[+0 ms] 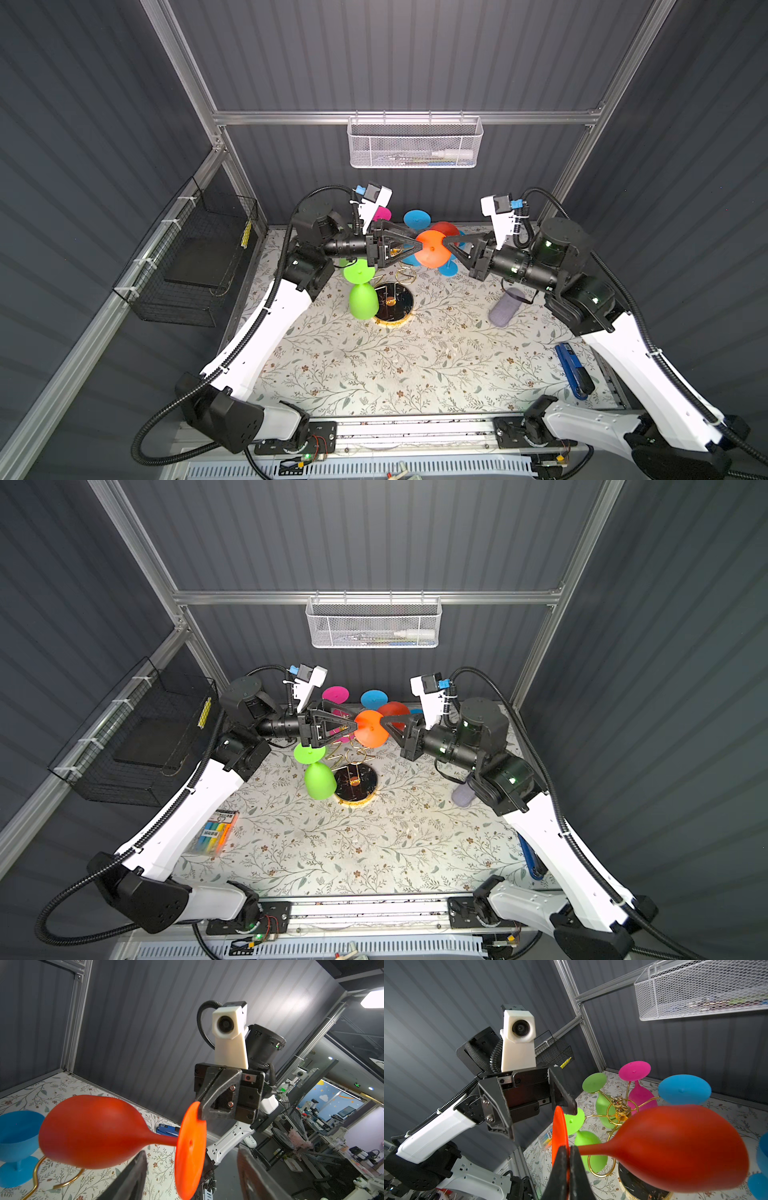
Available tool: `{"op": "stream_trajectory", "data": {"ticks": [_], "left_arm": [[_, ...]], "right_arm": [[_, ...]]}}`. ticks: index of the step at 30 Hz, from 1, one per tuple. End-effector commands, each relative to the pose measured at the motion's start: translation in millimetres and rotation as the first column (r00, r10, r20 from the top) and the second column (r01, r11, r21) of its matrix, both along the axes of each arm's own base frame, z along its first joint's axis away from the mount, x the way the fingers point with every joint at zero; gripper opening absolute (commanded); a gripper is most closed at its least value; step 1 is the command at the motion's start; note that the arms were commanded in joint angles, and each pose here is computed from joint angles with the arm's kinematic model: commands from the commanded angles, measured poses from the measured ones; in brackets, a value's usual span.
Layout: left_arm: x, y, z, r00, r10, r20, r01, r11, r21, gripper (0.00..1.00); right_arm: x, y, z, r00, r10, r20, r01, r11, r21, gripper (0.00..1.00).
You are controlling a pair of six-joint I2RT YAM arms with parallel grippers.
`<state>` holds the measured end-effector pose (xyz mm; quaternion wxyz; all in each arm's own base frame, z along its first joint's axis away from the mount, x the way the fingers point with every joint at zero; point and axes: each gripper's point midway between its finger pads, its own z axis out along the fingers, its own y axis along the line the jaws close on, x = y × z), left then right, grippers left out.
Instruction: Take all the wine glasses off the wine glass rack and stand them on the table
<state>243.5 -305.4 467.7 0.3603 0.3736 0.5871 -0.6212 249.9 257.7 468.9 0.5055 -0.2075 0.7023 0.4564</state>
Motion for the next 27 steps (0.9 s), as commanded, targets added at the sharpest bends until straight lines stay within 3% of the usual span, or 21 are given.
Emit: {"op": "stream_trajectory", "data": {"ticks": [1, 4, 11, 15, 18, 21, 27], "left_arm": [[-6.3, -3.4, 4.0, 0.998, -0.055, 0.006, 0.055, 0.999, -0.002, 0.66], [-5.0, -4.6, -0.6, 0.998, -0.057, -0.005, 0.057, 0.998, 0.006, 0.6], [-9.6, -6.2, 2.6, 0.997, -0.079, -0.002, 0.079, 0.997, 0.0, 0.27], [-10.7, -5.8, 5.7, 0.997, -0.083, -0.004, 0.083, 0.996, -0.014, 0.21], [-12.6, -5.1, 10.3, 0.996, -0.091, -0.006, 0.091, 0.995, -0.034, 0.11], [-12.2, -5.0, 13.8, 0.996, -0.089, -0.013, 0.088, 0.995, -0.045, 0.0], [-5.9, -7.1, 20.9, 0.996, -0.077, -0.048, 0.074, 0.995, -0.059, 0.0]], "right_arm": [[-1.5, 4.6, 19.2, 0.998, 0.034, 0.059, -0.035, 0.999, 0.027, 0.0], [-0.3, 6.5, 18.4, 0.998, 0.039, 0.056, -0.041, 0.999, 0.028, 0.0], [4.7, 8.8, 12.3, 0.999, 0.035, 0.04, -0.036, 0.999, 0.016, 0.0], [5.0, 6.6, 9.7, 0.999, 0.023, 0.038, -0.023, 1.0, 0.01, 0.0], [4.9, 3.2, 8.7, 0.999, 0.008, 0.04, -0.008, 1.0, 0.002, 0.02], [3.4, -4.9, 9.6, 0.999, -0.02, 0.05, 0.02, 1.0, -0.004, 0.17], [6.8, -52.0, -3.2, 0.974, -0.207, 0.097, 0.212, 0.976, -0.042, 0.62]]}}
